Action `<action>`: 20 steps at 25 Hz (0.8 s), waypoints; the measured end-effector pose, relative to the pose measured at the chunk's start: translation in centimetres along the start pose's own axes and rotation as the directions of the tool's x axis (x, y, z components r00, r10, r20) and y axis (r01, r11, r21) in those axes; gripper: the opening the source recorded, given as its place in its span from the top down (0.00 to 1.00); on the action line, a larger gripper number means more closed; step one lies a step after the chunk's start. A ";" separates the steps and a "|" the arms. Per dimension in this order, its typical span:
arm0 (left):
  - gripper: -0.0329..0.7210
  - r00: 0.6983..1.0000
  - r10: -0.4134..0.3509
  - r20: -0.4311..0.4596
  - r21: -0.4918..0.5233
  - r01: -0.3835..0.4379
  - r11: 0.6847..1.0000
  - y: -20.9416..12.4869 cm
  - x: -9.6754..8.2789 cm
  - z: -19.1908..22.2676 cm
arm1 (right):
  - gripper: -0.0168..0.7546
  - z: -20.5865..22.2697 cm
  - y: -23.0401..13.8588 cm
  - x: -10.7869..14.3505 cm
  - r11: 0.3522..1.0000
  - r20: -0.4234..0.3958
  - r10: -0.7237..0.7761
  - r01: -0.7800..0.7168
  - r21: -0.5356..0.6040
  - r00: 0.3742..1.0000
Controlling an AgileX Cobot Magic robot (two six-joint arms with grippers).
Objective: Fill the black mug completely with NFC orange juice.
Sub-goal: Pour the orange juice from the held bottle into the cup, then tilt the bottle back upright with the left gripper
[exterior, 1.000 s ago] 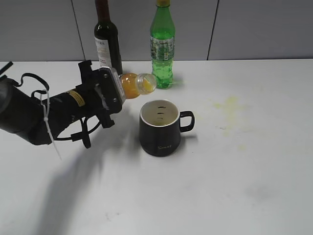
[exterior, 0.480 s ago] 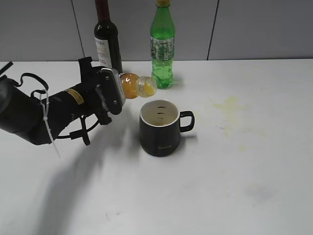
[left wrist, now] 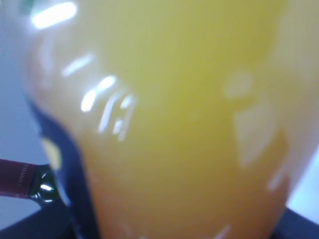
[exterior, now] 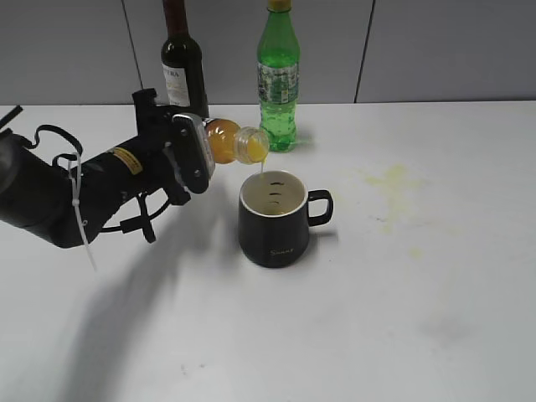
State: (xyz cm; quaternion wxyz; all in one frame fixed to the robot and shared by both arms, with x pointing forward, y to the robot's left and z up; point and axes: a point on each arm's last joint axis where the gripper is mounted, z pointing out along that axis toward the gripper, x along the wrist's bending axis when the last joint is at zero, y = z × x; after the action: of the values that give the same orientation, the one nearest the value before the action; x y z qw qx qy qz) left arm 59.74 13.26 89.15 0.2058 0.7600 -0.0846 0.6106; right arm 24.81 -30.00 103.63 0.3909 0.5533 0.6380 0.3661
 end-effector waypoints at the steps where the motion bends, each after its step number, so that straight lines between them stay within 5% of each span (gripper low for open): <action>1: 0.33 1.000 0.005 -0.003 -0.001 -0.005 1.000 0.0 0.0 0.0 | 0.21 0.0 0.0 0.0 1.000 0.000 0.000 0.000 0.000 1.000; 20: 0.33 0.993 0.109 -0.038 -0.001 -0.109 0.994 0.0 0.3 0.0 | 0.21 0.0 0.0 0.0 1.000 0.000 0.000 0.000 0.000 1.000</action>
State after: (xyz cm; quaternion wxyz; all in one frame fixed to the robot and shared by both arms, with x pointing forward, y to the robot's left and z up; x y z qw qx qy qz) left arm 59.80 13.27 89.49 0.1749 0.7421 -0.1231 0.6353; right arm 24.81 -30.00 103.63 0.3909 0.5533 0.6380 0.3661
